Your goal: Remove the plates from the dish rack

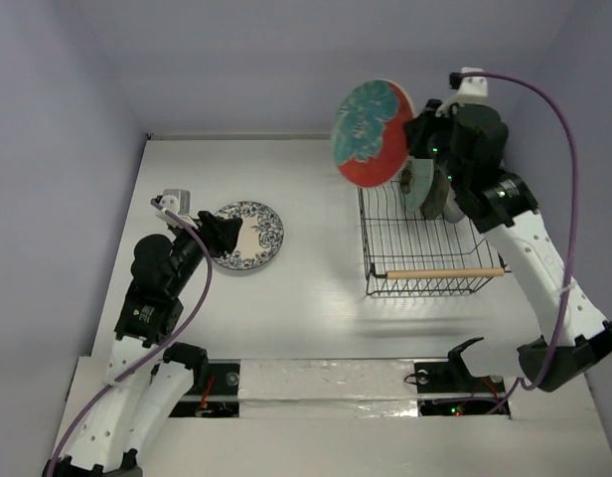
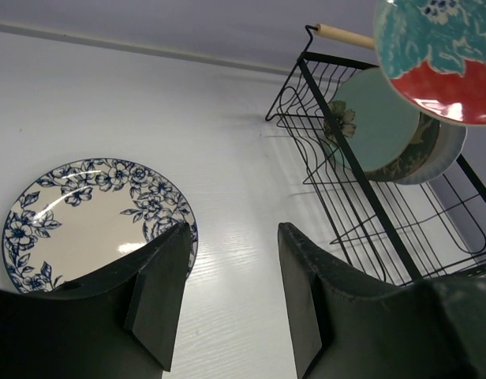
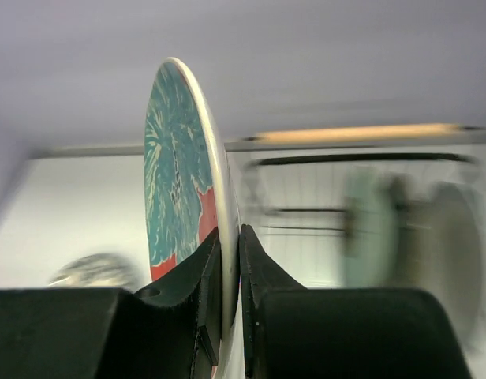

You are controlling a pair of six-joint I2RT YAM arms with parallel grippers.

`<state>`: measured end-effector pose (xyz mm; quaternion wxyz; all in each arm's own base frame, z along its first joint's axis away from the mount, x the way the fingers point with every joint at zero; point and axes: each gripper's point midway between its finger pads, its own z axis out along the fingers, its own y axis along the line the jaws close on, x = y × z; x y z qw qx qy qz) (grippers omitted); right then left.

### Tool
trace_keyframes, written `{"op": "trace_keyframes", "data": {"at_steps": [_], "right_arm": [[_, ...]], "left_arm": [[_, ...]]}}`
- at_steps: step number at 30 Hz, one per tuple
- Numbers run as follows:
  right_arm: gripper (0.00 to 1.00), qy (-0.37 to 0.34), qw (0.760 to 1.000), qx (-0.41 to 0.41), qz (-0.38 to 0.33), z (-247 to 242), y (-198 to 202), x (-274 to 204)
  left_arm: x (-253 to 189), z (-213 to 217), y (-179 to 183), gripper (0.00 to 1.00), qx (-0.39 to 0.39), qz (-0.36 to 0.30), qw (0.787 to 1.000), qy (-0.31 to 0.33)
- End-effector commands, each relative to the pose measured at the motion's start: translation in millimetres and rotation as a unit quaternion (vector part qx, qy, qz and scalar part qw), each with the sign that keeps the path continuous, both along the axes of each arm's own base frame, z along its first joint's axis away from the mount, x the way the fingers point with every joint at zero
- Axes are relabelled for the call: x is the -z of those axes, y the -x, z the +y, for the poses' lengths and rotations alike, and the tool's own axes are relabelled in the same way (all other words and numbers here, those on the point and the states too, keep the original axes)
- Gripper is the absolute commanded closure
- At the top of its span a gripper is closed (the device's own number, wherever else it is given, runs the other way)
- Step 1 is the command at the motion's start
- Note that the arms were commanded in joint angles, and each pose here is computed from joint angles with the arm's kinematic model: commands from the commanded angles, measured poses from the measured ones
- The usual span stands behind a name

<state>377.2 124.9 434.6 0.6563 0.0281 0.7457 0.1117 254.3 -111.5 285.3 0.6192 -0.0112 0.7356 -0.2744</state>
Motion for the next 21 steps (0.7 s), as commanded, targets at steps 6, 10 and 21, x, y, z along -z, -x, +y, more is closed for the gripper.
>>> {"op": "trace_keyframes", "data": {"at_steps": [6,10,21], "right_arm": [[1.0,-0.2,0.942,-0.269,0.012,197.9,-14.8,24.3],[1.0,-0.259,0.919,-0.294,0.046,242.8,-27.8,59.6],[1.0,-0.287,0.904,-0.269,0.166,306.0,-48.0,182.8]], "left_arm": [[-26.7,12.8,-2.0,0.55,-0.028,-0.043,0.999,0.002],[-26.0,13.4,-2.6,0.55,-0.03,-0.041,0.999,0.002],[-25.2,11.8,-2.7,0.55,-0.025,-0.041,0.999,0.002]]}}
